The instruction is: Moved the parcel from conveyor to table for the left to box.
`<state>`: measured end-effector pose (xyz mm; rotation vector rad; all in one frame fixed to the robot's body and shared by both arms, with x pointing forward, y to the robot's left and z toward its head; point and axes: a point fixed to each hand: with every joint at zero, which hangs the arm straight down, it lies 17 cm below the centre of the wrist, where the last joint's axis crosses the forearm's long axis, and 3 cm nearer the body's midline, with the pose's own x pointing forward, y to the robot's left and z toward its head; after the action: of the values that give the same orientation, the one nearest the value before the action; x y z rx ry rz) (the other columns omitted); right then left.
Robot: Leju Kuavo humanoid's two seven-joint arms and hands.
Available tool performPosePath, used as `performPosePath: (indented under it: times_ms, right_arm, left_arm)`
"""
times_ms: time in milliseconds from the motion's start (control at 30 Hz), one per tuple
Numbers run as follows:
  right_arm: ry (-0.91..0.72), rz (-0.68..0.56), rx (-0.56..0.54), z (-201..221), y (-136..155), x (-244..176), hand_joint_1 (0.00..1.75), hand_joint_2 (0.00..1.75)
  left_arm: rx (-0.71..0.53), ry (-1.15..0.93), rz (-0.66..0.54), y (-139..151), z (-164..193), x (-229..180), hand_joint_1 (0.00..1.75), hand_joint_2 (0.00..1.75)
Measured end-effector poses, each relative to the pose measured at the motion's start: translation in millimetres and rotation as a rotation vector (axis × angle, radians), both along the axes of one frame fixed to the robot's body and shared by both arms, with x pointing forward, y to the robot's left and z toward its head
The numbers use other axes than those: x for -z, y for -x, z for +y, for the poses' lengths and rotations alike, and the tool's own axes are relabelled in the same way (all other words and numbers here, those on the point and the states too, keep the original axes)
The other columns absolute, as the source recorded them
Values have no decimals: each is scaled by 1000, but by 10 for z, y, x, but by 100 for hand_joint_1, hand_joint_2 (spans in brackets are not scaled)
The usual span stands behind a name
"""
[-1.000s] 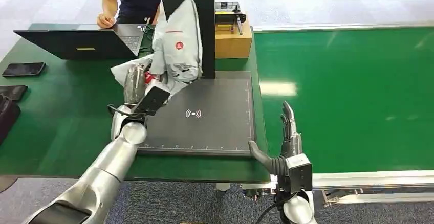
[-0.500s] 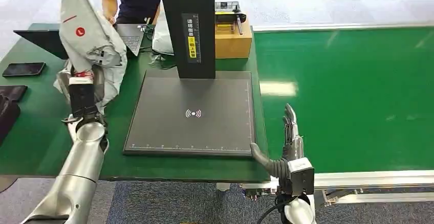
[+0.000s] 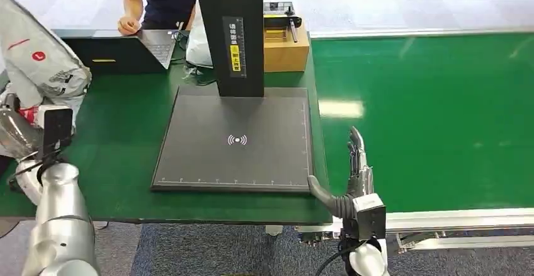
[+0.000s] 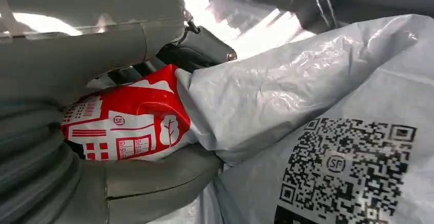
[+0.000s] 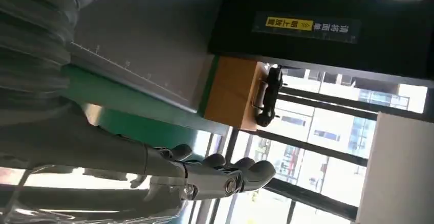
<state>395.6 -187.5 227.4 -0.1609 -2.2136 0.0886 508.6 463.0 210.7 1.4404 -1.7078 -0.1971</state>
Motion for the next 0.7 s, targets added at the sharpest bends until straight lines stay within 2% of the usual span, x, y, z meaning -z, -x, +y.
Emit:
performPosePath:
  times_ms: [300, 333, 367, 400, 533, 700]
  right_arm:
    - [-17, -15, 2, 17, 19, -81, 0, 175]
    - [-17, -16, 0, 20, 21, -88, 0, 175]
    - [-17, -18, -6, 29, 23, -95, 0, 175]
    - [-16, -18, -12, 38, 25, -97, 0, 175]
    - [-20, -16, -21, 58, 24, -99, 0, 175]
    - [-24, -13, -27, 82, 24, -99, 0, 175]
  left_arm:
    - [-217, -42, 179, 179, 525, 230, 175, 175]
    - [-238, -36, 196, 200, 563, 267, 63, 175]
    - [-261, -21, 213, 225, 603, 315, 38, 175]
    - [-286, 0, 231, 256, 648, 369, 0, 175]
    - [-324, 39, 265, 277, 675, 467, 0, 175]
    - [-301, 61, 251, 227, 596, 463, 0, 175]
